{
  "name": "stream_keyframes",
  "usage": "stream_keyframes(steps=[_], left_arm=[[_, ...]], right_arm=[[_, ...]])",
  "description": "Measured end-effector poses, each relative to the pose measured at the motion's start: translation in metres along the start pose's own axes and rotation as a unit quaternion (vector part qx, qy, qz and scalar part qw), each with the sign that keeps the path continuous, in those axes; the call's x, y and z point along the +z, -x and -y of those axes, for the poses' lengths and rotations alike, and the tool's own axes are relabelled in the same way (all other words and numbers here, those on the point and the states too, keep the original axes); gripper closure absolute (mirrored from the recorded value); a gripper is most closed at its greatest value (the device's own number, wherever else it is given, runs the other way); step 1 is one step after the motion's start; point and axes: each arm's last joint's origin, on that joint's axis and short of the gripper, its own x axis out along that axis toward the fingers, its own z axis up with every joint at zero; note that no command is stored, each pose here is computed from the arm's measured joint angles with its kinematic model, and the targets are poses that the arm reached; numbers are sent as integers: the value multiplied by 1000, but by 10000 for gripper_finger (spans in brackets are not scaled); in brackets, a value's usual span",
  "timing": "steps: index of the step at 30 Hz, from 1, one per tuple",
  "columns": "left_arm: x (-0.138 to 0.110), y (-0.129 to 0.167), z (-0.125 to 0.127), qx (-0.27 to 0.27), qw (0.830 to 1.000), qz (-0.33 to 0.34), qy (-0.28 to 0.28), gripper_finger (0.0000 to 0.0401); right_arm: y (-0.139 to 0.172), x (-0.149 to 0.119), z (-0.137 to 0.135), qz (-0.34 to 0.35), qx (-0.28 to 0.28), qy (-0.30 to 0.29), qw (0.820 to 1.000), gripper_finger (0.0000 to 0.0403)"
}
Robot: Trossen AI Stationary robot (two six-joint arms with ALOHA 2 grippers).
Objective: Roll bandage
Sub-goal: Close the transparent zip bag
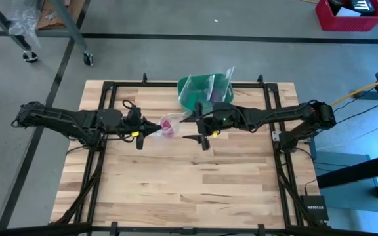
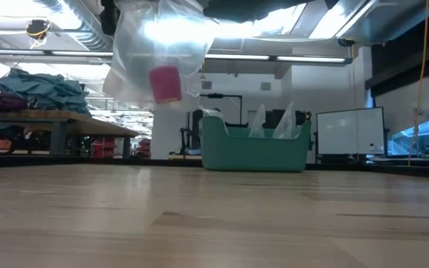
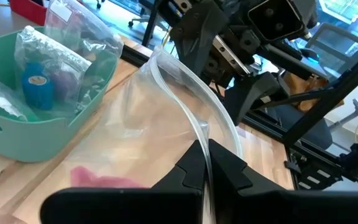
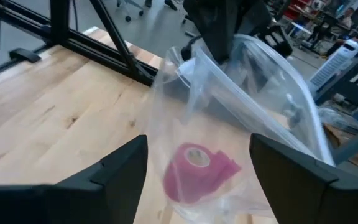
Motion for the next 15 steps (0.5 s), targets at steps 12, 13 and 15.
stream_keyframes(steps=[12, 13, 15], left_arm=[[0, 0, 0, 0, 1000, 0, -3, 401], [0, 0, 0, 0, 1000, 0, -4, 401], [0, 0, 0, 0, 1000, 1, -8, 401]], right_arm=[[1, 6, 10, 5, -110, 6, 994, 214], [1, 7, 11, 5, -126, 2, 992, 219], [2, 8, 12, 5, -143, -8, 990, 226]])
